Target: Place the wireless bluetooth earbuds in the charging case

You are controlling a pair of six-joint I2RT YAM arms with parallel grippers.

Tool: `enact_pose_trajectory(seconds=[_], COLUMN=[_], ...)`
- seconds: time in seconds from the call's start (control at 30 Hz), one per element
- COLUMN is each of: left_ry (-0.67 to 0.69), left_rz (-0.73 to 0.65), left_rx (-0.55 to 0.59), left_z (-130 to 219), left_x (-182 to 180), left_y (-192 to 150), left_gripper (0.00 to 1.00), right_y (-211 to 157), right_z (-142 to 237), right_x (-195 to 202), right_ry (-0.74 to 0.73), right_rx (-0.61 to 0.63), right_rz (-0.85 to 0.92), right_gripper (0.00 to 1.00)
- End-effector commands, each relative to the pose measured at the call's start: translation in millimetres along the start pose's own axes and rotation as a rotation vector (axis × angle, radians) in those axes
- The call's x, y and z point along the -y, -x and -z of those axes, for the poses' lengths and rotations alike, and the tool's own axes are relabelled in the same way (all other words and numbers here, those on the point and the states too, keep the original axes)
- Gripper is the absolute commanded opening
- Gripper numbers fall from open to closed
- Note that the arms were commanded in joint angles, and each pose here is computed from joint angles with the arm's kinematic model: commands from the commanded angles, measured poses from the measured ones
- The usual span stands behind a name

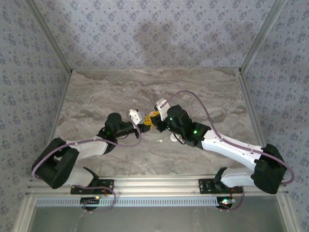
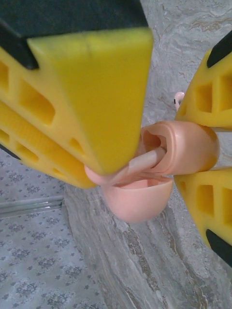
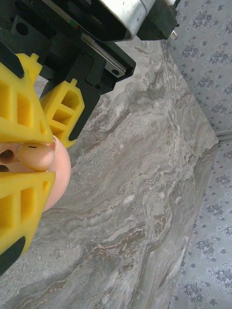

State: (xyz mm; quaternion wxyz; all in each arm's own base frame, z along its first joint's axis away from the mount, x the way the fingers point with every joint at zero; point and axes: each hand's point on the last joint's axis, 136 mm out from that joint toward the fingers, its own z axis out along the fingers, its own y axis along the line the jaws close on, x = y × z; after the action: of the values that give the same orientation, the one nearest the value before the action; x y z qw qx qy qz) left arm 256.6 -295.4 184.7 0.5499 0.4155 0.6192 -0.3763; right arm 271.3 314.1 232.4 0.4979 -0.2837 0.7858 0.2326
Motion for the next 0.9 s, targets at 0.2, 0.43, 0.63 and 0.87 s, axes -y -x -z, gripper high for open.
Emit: enact_pose_trajectory(seconds=[0.2, 0.43, 0.63, 0.87], left_ry=[0.003, 0.004, 0.010, 0.012], left_rz=[-0.072, -0.081, -0.086, -0.124], left_rx=[0.060, 0.063, 0.054, 0.019], left_z=[2, 3, 4, 3], left_x=[2, 2, 2, 3], left_y=[23, 25, 24, 17], left_gripper=[0.12, 0.12, 0.12, 0.12], right_y=[11, 7, 6, 13], right_z=[11, 9, 12, 22], right_x=[10, 7, 4, 4], right_ry=[-0.061, -0.046, -0.032, -0.037], right_rx=[0.019, 0.003, -0.010, 0.007], right_rz=[0.000, 0.008, 0.035, 0.058], right_gripper=[0.20, 0.20, 0.20, 0.19])
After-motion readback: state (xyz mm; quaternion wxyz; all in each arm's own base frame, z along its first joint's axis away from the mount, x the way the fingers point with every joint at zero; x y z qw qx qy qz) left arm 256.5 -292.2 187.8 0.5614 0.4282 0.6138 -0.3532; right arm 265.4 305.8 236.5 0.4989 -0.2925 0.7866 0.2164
